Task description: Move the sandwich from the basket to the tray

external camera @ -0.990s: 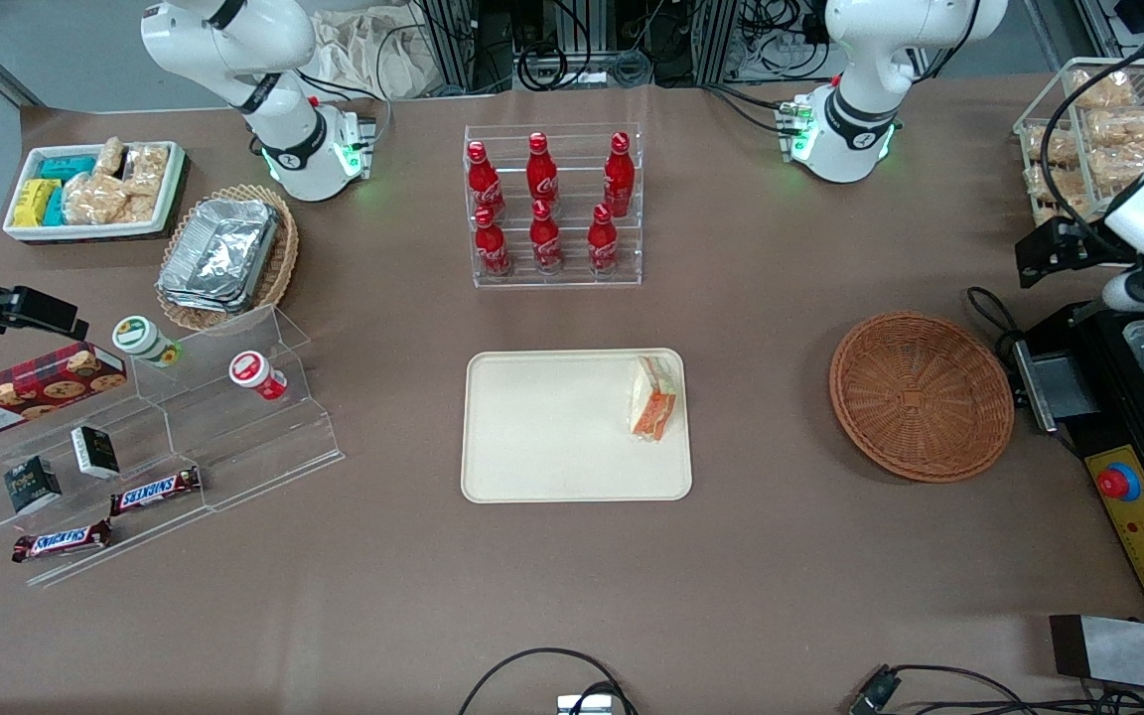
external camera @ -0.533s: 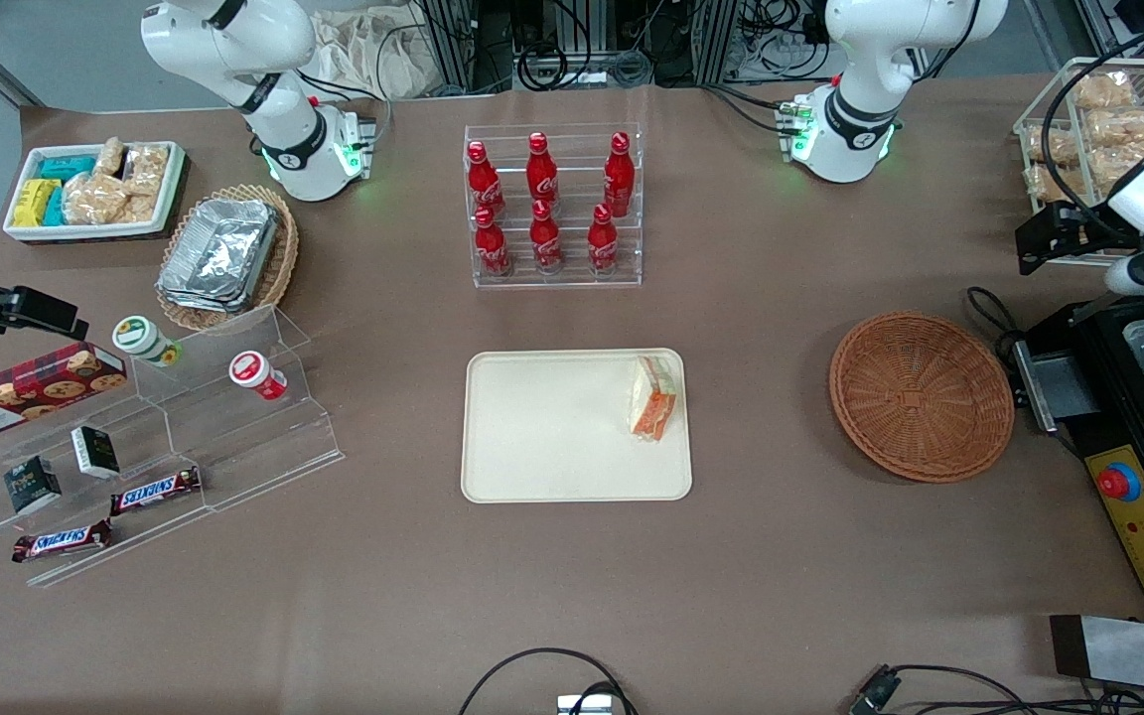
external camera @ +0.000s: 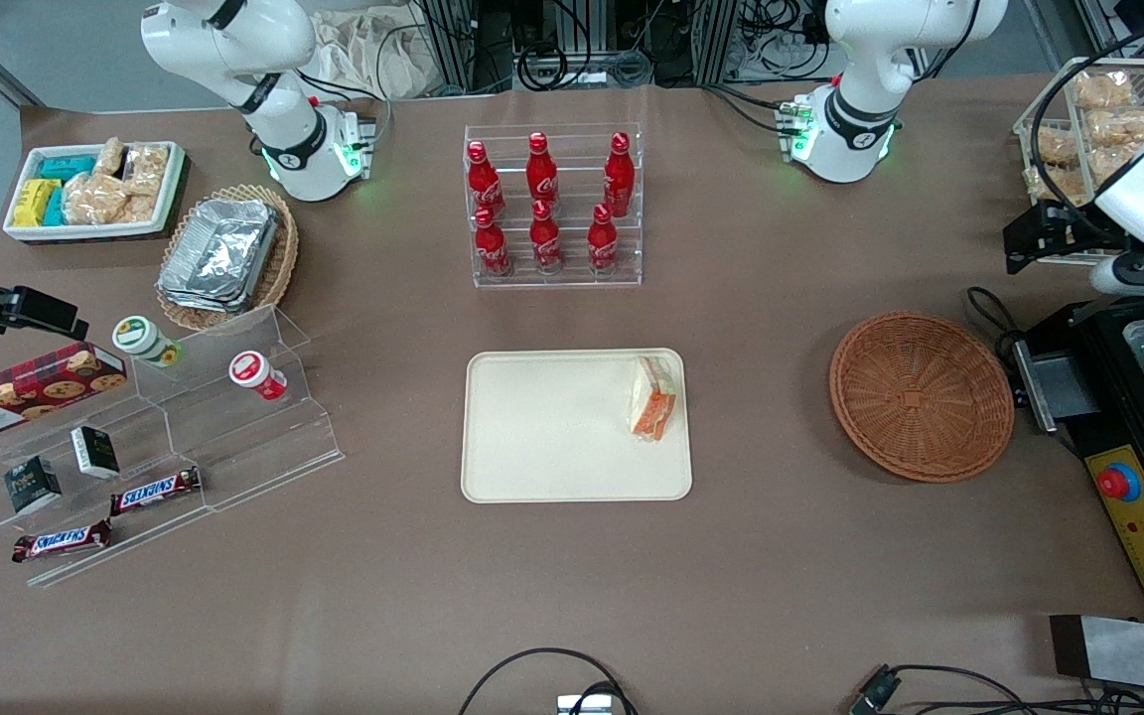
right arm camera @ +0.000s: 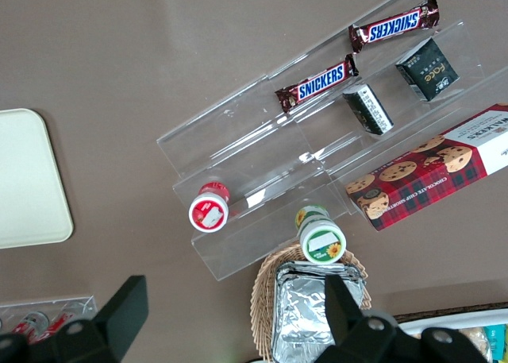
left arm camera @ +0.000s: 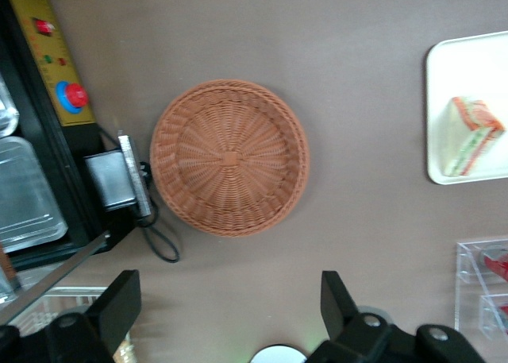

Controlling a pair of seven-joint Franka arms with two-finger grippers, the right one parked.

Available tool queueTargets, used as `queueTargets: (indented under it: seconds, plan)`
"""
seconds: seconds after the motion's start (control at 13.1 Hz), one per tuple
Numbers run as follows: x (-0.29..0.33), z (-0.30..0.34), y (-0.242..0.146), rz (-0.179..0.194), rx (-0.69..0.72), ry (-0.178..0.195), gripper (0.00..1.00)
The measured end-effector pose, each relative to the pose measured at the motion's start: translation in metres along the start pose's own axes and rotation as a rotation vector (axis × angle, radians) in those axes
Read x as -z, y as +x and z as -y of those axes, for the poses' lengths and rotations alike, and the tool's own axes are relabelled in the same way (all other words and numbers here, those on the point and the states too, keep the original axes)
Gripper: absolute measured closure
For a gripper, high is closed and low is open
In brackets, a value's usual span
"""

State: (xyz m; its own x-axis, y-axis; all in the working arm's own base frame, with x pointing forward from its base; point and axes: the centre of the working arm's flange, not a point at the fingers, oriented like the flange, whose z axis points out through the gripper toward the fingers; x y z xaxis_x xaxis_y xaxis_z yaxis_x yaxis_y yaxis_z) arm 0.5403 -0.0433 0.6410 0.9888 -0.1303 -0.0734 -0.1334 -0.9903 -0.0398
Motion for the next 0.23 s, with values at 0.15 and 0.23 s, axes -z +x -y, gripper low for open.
queueTargets:
  seconds: [0.15,0.23]
  plan:
    - [0.0017,-0.0027,-0.0002,-0.004,-0.003,-0.029,0.00]
    - [0.0031,-0.0023,-0.0005,-0.005,-0.001,-0.032,0.00]
